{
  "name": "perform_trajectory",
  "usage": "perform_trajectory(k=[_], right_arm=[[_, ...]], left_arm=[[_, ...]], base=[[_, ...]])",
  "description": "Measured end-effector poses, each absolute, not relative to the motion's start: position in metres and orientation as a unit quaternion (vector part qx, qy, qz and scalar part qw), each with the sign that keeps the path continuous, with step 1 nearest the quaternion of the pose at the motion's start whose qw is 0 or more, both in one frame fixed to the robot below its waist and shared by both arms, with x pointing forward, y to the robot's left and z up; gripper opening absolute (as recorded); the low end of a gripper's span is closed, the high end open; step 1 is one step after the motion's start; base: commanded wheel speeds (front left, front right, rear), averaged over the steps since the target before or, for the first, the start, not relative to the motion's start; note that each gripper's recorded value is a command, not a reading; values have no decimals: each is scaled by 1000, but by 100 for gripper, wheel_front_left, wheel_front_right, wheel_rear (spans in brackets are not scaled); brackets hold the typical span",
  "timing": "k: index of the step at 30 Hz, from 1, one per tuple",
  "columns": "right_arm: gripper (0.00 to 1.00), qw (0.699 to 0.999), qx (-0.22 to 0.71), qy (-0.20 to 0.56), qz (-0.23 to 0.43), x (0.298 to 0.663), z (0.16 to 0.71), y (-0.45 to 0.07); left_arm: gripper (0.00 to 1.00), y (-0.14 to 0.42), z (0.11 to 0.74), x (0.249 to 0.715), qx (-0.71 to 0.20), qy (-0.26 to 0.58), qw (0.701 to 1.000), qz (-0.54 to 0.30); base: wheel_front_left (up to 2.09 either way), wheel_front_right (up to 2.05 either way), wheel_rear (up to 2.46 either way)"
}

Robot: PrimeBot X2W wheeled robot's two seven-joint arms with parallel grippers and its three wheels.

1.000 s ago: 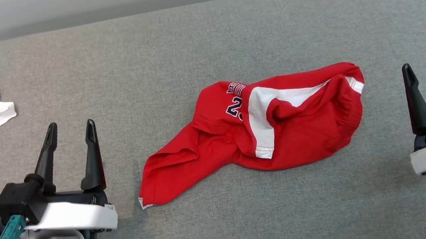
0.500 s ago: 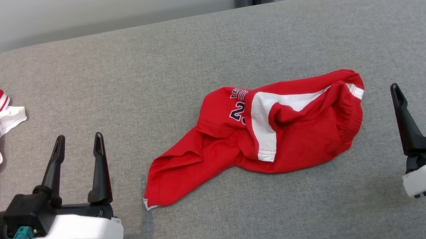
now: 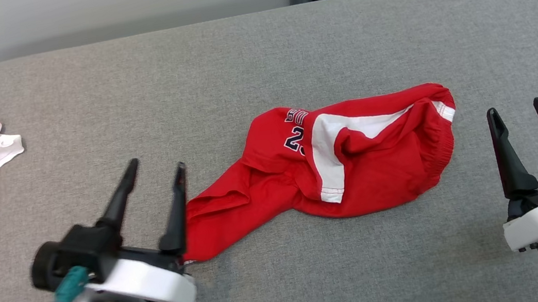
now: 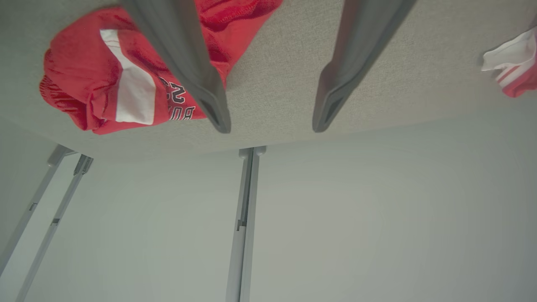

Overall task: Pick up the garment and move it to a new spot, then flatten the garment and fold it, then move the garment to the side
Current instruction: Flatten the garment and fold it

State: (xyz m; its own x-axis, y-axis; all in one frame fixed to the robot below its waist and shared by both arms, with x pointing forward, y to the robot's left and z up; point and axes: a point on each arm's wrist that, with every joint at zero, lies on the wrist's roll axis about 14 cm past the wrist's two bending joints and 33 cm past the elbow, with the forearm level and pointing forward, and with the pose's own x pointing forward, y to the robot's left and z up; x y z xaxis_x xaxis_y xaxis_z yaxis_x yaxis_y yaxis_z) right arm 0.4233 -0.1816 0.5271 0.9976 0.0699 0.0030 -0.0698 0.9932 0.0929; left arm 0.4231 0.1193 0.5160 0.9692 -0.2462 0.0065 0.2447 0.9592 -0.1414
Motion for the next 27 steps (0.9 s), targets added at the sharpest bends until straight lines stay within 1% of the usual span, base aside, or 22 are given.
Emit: perform_trajectory(k=[3, 6, 11, 14, 20, 27], right_arm=[[100, 998, 48, 5, 32, 423, 523, -183], [100, 998, 52, 11, 28, 422, 518, -186], [100, 998, 58, 21, 24, 424, 509, -189], [100, 998, 61, 27, 21, 424, 503, -190], [100, 997, 64, 39, 5, 421, 491, -201], [100, 996, 65, 50, -16, 415, 480, -214]], left_arm=[[100, 90, 508, 419, -76, 32, 982, -172], [100, 52, 496, 407, -78, 72, 965, -240], [100, -11, 472, 378, -70, 140, 920, -359], [100, -36, 463, 368, -64, 163, 897, -405], [100, -62, 450, 376, -38, 178, 874, -451], [100, -67, 426, 393, -14, 205, 867, -453]], base=[[0, 0, 0], [0, 0, 0], [0, 0, 0], [0, 0, 0], [0, 0, 0], [0, 0, 0]])
